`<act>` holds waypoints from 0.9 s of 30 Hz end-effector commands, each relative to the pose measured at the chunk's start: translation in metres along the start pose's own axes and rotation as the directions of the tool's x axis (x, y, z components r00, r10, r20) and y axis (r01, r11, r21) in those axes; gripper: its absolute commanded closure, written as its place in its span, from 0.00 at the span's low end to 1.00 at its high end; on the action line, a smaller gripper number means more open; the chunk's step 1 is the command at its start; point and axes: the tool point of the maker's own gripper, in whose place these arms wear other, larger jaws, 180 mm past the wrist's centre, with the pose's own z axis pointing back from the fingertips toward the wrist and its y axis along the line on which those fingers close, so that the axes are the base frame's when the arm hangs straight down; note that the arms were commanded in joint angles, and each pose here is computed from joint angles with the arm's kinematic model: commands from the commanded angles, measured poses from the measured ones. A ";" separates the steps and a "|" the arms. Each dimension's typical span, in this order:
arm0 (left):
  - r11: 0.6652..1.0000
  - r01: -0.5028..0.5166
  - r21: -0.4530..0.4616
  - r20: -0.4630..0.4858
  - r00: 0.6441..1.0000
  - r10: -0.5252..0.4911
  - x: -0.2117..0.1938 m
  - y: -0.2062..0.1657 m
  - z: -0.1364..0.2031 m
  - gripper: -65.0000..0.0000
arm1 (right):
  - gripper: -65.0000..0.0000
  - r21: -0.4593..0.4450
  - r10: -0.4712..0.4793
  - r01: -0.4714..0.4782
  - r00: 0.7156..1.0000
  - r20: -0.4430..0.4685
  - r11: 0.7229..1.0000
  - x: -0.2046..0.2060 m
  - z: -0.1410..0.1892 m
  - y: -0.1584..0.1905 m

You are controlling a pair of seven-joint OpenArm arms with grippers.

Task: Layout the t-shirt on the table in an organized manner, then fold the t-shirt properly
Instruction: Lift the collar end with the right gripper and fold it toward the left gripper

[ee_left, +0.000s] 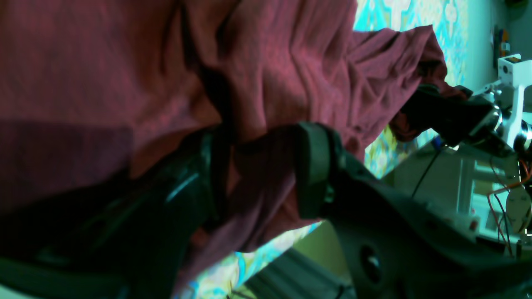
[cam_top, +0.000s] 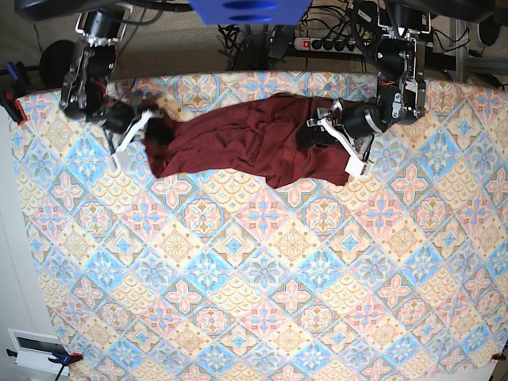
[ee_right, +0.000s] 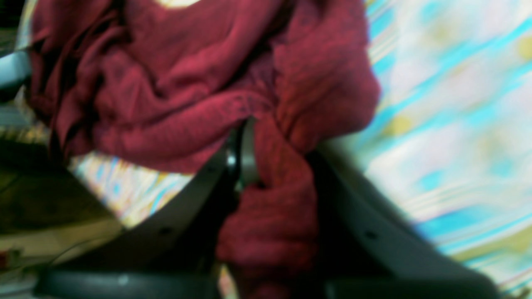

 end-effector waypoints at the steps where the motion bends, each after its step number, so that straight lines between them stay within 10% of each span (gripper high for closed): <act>1: 0.999 -0.002 -0.040 0.035 0.999 0.004 0.009 -0.012 -0.001 0.61 | 0.99 -0.031 0.029 -0.028 0.999 0.043 0.999 0.019 0.010 -0.012; 18: 0.989 -0.023 -0.146 0.103 0.994 0.039 0.024 -0.055 -0.015 0.61 | 0.99 -0.174 0.165 -0.155 0.985 0.043 0.972 0.083 0.058 -0.066; 27: 0.993 -0.076 -0.094 0.036 0.996 0.079 0.007 -0.027 -0.023 0.61 | 0.99 -0.145 0.460 -0.450 0.886 0.048 0.881 0.115 0.065 0.014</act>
